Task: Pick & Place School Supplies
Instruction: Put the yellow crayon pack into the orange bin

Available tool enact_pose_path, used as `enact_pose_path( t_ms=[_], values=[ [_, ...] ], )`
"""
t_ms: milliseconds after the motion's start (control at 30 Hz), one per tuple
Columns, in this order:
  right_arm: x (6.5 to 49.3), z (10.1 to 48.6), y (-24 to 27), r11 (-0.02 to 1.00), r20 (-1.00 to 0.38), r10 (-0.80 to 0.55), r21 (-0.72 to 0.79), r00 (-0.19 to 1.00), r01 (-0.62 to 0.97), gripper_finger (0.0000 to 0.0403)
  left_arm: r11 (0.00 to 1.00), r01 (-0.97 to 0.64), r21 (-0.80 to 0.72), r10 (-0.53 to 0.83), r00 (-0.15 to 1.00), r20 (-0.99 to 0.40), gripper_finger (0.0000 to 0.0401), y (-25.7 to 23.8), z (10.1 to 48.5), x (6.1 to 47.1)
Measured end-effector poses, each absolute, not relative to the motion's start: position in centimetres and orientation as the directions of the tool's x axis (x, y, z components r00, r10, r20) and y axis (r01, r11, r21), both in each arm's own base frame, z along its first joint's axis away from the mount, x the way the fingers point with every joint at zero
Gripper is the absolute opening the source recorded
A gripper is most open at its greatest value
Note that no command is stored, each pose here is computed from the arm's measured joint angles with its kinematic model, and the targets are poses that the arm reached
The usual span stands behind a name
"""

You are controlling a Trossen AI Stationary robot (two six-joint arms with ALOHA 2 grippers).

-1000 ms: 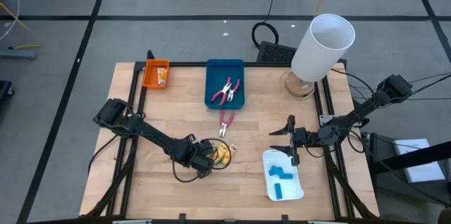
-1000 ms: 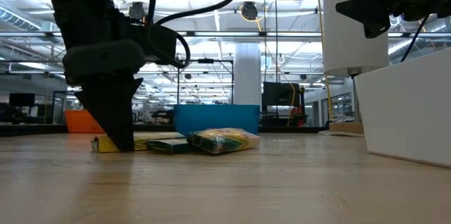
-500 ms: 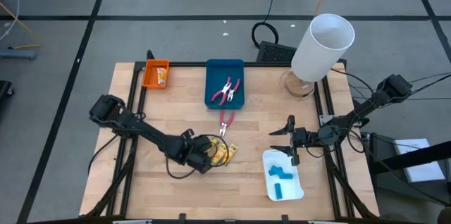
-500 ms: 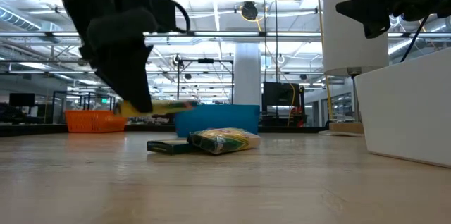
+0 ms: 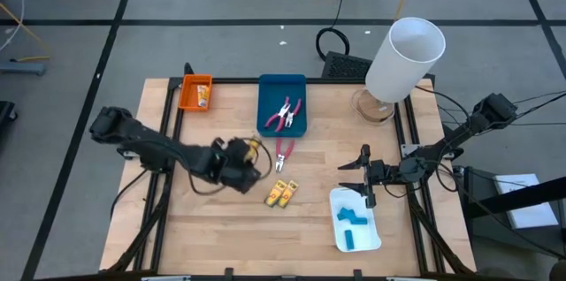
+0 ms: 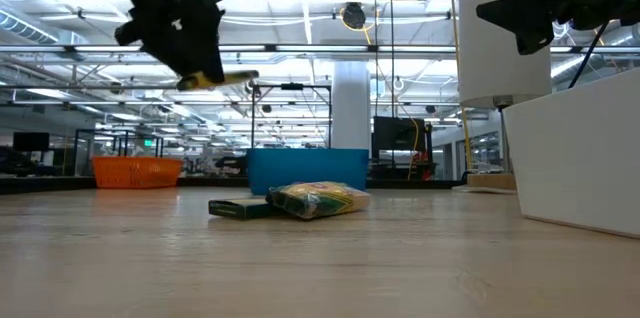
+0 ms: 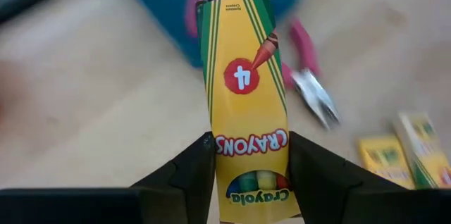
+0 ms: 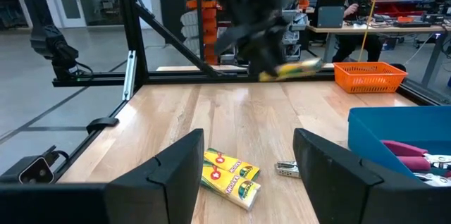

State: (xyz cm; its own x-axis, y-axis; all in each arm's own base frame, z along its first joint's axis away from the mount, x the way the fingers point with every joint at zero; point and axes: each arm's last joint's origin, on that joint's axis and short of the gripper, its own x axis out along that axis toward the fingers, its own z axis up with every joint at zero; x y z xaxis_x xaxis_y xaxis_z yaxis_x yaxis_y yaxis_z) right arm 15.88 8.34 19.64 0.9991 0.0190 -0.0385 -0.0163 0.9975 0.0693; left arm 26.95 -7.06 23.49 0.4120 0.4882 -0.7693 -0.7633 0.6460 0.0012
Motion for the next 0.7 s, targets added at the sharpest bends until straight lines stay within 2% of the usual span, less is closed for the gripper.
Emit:
enact_pose_path(
  t_ms=[267, 433, 700],
  values=[
    [15.9, 19.6, 8.3, 0.997, -0.039, 0.019, 0.07, 0.999, -0.017, 0.021, 0.537, -0.843, 0.047, 0.596, 0.339, -0.728, 0.0167, -1.6, 26.5, 25.1],
    [15.9, 19.6, 8.3, 0.997, -0.039, 0.02, 0.069, 0.999, -0.017, 0.021, 0.448, -0.885, 0.126, 0.637, 0.218, -0.74, 0.0168, 2.1, 27.3, 23.6],
    [15.9, 19.6, 8.3, 0.997, -0.039, 0.02, 0.069, 0.999, -0.017, 0.021, 0.227, -0.953, 0.202, 0.646, -0.008, -0.763, 0.0168, 7.9, 27.6, 20.9]
  ],
)
